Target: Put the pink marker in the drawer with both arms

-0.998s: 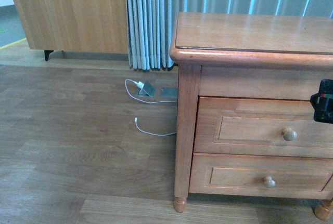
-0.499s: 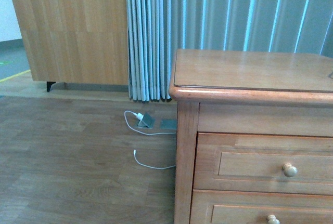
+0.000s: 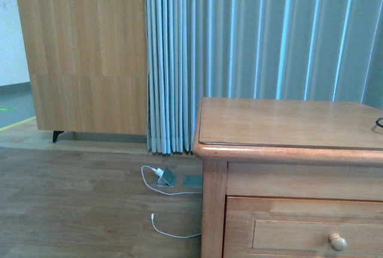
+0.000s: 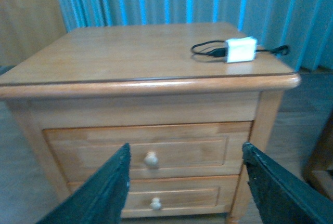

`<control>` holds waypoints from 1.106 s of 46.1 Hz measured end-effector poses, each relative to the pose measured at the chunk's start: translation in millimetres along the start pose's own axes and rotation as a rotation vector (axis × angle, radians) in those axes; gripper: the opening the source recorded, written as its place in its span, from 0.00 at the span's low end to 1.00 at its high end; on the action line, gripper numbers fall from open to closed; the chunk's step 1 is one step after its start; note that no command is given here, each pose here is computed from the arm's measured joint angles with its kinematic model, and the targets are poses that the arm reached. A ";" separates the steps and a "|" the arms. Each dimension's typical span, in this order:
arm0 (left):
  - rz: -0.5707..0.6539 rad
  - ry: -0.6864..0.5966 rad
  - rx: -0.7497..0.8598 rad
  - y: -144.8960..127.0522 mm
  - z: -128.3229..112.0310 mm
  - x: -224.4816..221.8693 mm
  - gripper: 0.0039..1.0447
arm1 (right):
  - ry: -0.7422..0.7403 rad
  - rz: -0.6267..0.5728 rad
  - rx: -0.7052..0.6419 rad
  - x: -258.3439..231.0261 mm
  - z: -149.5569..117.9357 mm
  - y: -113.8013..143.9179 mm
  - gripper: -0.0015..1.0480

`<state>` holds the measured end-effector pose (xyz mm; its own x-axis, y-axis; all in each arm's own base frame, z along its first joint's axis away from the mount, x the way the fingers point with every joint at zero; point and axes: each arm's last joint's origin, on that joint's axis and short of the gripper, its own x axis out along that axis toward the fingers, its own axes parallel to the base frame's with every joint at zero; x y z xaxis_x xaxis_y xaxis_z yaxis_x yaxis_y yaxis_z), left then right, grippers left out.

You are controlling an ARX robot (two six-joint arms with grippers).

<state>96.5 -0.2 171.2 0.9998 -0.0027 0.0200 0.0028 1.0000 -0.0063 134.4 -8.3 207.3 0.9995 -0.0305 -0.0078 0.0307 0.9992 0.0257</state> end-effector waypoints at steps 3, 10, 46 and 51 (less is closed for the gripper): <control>0.000 0.000 0.000 0.0 0.0 0.0 0.94 | -0.010 0.014 -0.007 -3.0 -3.8 5.2 0.50; 0.000 0.000 0.000 0.0 0.0 0.0 0.94 | -0.001 0.030 -0.018 -7.9 -14.9 7.3 0.26; 0.000 0.001 0.000 0.0 -0.1 0.0 0.94 | -0.016 0.028 -0.023 -25.2 -39.6 6.2 0.02; 0.000 0.001 0.001 0.0 -0.1 0.0 0.94 | 0.011 0.028 -0.023 -31.0 -43.0 6.0 0.02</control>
<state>96.5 -0.2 171.1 0.9998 -0.0027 0.0193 0.0028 1.0000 -0.0055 103.3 -0.3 164.7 0.9998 -0.0019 -0.0185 0.0020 1.0000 0.0029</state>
